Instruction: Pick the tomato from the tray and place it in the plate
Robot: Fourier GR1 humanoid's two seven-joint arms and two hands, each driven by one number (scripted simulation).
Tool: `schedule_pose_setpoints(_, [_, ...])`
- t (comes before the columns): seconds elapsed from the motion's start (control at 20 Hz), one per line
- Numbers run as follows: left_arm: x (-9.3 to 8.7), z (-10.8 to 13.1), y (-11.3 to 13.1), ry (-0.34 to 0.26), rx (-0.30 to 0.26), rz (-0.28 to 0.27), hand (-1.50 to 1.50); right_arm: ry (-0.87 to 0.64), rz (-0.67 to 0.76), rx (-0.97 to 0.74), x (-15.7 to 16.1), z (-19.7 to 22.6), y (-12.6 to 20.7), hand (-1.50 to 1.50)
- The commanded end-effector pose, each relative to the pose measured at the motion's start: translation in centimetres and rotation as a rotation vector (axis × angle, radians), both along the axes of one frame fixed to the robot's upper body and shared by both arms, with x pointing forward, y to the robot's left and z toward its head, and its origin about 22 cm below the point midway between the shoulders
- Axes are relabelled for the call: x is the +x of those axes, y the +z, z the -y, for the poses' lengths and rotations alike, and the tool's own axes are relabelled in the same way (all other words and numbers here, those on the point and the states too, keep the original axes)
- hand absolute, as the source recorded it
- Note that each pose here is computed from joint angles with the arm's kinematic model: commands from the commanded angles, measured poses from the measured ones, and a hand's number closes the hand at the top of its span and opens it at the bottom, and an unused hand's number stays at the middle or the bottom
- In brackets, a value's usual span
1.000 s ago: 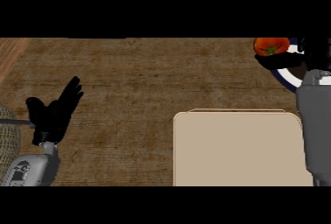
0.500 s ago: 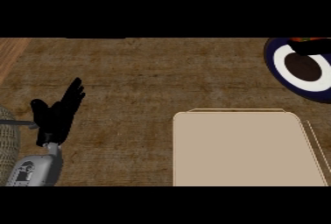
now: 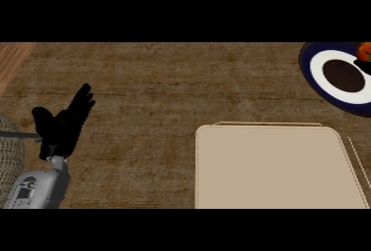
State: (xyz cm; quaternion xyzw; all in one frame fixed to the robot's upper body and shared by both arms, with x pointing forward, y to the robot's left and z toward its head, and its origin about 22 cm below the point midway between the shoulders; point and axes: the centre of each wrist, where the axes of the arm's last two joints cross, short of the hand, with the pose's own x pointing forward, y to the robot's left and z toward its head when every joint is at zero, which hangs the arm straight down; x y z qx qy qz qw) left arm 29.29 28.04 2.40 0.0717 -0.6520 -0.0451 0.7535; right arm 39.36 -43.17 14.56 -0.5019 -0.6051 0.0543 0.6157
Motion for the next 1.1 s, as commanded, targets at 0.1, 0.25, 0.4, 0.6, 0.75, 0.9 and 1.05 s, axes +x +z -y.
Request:
schedule_pose_setpoints(0.1, [-0.3,0.8,-0.6,-0.026,-0.009,0.0,0.0,0.049,-0.19,-0.038,-1.8,3.6,-2.4,1.5])
schedule_pose_setpoints(0.25, [0.5,0.8,0.0,-0.009,0.001,0.015,0.0,0.083,-0.184,0.233,-1.8,3.5,-3.4,1.5])
schedule_pose_setpoints(0.4, [0.3,1.4,0.0,-0.011,-0.018,0.012,0.0,0.161,-0.207,0.176,-2.9,4.8,-4.2,-1.5])
schedule_pose_setpoints(0.6, [-0.1,0.6,0.0,-0.041,-0.004,0.019,0.0,0.185,-0.076,0.132,-4.0,5.8,-5.1,-1.5])
schedule_pose_setpoints(0.75, [0.5,1.7,0.6,-0.019,0.004,0.025,0.0,0.21,0.097,0.11,-2.4,4.4,-3.4,-1.5])
schedule_pose_setpoints(0.9, [-0.3,0.9,-0.7,-0.007,0.007,-0.007,0.0,0.311,0.307,0.188,-2.2,5.1,-1.4,-1.5])
schedule_pose_setpoints(1.05, [1.1,0.7,0.0,-0.011,-0.001,0.001,0.0,0.348,0.371,0.312,-1.2,4.8,1.4,-1.5])
